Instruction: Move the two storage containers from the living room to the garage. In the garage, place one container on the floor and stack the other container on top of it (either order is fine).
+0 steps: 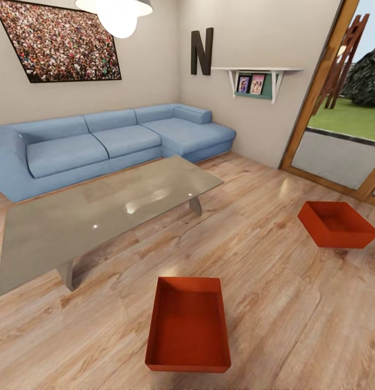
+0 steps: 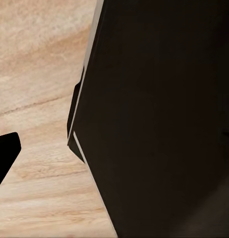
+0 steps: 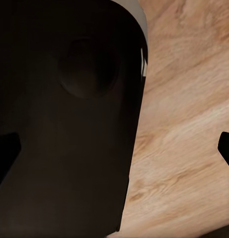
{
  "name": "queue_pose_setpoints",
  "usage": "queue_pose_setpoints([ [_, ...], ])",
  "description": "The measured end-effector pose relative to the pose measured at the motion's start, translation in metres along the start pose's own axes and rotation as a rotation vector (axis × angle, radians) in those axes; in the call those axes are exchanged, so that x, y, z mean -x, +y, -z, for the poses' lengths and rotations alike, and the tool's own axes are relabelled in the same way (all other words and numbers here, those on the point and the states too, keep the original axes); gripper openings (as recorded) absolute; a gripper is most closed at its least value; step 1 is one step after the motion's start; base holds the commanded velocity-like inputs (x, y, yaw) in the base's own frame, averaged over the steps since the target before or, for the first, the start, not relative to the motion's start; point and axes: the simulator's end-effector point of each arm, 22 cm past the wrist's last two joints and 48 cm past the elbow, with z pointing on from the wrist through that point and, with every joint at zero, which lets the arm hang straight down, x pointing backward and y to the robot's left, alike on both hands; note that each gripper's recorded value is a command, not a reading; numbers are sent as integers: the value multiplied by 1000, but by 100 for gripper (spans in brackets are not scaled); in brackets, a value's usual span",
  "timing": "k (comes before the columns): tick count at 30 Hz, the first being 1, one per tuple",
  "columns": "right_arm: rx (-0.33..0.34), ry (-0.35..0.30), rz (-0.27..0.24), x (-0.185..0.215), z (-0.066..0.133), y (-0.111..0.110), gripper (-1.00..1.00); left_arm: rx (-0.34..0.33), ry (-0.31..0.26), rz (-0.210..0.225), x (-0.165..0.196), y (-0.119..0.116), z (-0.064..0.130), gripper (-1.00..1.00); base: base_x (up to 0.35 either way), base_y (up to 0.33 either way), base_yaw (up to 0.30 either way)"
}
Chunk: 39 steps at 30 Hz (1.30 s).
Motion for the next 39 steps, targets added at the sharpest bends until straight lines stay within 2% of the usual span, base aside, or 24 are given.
queue_pose_setpoints([
  [14, 3, 22, 2, -9, -1, 1, 100, 7, 20, -3, -8, 3, 0, 100, 0, 0, 0],
  [31, 5, 49, 4, -20, -34, 5, 100, 17, 45, -2, -14, 5, -32, 100, 0, 0, 0],
  [39, 7, 61, 6, -25, -34, 6, 100, 21, 58, -1, -19, 6, -32, 100, 0, 0, 0],
])
